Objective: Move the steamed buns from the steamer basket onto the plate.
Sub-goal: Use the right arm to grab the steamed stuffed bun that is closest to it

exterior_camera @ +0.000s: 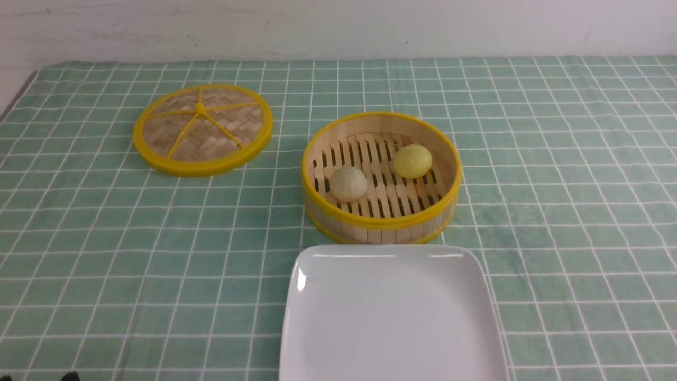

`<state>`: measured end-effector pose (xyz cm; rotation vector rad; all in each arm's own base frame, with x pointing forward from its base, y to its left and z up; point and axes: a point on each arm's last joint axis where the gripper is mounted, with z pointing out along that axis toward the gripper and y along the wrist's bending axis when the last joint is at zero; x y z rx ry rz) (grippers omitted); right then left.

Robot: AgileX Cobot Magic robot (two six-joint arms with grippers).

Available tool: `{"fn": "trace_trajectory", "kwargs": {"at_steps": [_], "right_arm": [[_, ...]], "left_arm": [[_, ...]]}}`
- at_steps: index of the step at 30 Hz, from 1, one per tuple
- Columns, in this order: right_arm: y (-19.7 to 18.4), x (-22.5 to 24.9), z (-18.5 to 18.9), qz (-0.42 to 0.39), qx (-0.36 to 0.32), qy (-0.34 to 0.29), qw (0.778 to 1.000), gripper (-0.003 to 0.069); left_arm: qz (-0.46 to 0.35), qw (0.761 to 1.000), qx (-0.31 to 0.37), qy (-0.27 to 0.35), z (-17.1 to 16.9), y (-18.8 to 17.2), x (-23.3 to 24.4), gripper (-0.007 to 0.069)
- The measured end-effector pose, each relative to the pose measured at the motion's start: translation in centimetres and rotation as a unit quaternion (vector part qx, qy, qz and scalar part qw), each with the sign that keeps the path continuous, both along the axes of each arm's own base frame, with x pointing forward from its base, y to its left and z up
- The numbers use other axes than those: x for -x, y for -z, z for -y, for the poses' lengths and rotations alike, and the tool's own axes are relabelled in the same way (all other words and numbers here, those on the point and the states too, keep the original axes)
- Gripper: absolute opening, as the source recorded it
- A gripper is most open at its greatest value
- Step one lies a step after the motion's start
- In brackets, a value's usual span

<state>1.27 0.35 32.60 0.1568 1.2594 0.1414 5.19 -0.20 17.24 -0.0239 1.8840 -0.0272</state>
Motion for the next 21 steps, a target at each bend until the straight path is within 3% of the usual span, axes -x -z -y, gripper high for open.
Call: {"fn": "trace_trajectory", "kwargs": {"at_steps": [11, 15, 16, 17, 18, 19, 20, 21], "right_arm": [[0.5, -0.1, -0.1, -0.03, -0.001, -0.008, 1.0, 0.024], [0.8, -0.2, -0.3, -0.041, -0.015, -0.02, 0.999, 0.024], [0.8, -0.2, -0.3, -0.043, -0.016, -0.021, 0.999, 0.024], [1.0, -0.2, -0.4, -0.054, -0.022, -0.028, 0.998, 0.024], [1.0, -0.2, -0.4, -0.057, -0.023, -0.029, 0.998, 0.024], [1.3, -0.3, -0.5, -0.07, -0.025, -0.034, 0.997, 0.024], [1.3, -0.3, -0.5, -0.073, -0.025, -0.035, 0.996, 0.024], [1.5, -0.3, -0.6, -0.08, -0.026, -0.038, 0.996, 0.024]], "left_arm": [[0.016, 1.0, 0.023, -0.001, 0.1, -0.1, -0.1, 0.0512], [0.063, 0.99, 0.13, -0.006, 0.5, -1.0, -0.3, 0.0512], [0.065, 0.989, 0.13, -0.006, 0.5, -1.0, -0.3, 0.0512], [0.085, 0.977, 0.195, -0.011, 0.6, -1.4, -0.4, 0.0512], [0.087, 0.975, 0.203, -0.012, 0.6, -1.5, -0.4, 0.0512], [0.104, 0.955, 0.276, -0.02, 0.6, -1.9, -0.4, 0.0512], [0.106, 0.953, 0.284, -0.021, 0.6, -2.0, -0.4, 0.0512], [0.117, 0.933, 0.339, -0.028, 0.6, -2.3, -0.5, 0.0512]]}}
